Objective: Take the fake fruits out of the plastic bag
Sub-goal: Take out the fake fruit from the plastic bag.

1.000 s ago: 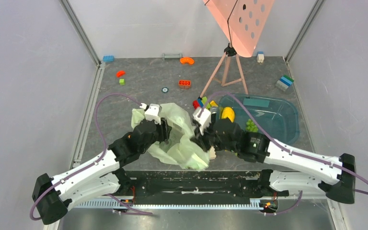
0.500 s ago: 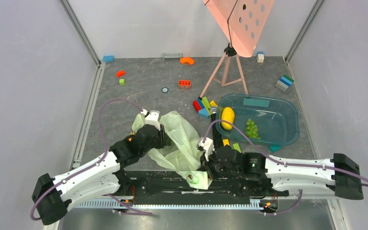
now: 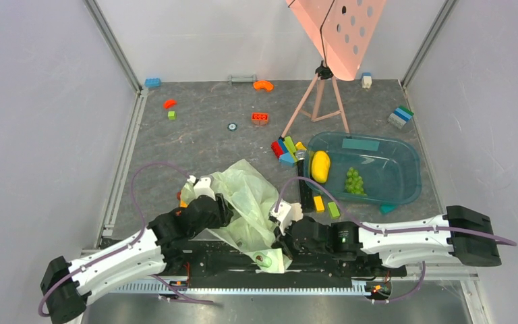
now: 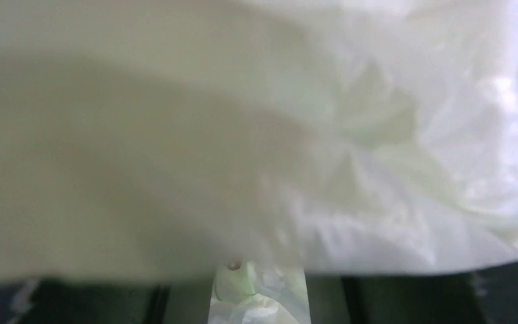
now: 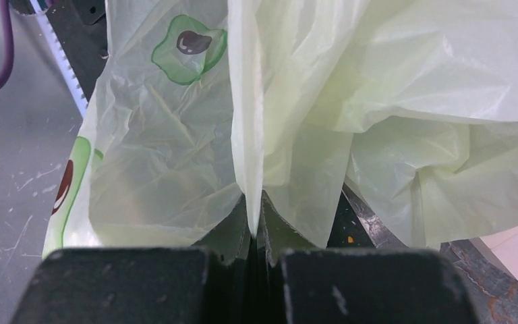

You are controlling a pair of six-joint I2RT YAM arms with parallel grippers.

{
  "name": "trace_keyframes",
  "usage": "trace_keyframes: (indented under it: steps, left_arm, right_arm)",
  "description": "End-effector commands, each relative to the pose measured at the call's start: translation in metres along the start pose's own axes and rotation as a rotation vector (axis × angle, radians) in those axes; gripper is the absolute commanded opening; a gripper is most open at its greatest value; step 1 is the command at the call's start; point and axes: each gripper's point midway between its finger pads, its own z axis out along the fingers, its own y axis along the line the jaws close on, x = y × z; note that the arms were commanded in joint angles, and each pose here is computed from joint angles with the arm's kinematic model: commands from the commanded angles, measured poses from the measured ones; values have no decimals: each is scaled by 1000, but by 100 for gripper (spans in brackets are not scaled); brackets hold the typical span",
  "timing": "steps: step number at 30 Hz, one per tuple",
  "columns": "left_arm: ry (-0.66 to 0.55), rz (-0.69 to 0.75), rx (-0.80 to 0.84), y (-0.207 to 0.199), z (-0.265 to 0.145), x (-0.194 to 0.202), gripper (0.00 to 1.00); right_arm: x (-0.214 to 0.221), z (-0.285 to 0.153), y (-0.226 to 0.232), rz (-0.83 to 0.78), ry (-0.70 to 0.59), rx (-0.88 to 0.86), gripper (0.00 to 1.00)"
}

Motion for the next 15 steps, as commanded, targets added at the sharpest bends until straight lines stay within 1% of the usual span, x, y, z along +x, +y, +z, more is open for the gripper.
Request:
trace_keyframes:
  steps: [1, 5, 9, 11, 12, 15]
  left_arm:
    - [-115, -35, 57, -18, -10, -32, 58]
    - [-187, -4, 20, -21, -16, -58, 77]
    - [-203, 37, -54, -21, -13, -73, 87]
    - [-204, 54, -91, -20, -9, -77, 90]
    - [-204, 64, -93, -23, -6, -79, 91]
    - [-201, 88, -31, -42, -2, -85, 89]
  right_arm:
    - [-13, 3, -2, 7, -59, 33, 0]
    - [-17, 2, -1, 8, -70, 36, 0]
    - [-18, 2, -1, 9, -70, 41, 0]
    - [-18, 2, -1, 10, -69, 41, 0]
    - [-19, 1, -1, 10, -71, 43, 0]
    - [-20, 1, -1, 10, -71, 46, 0]
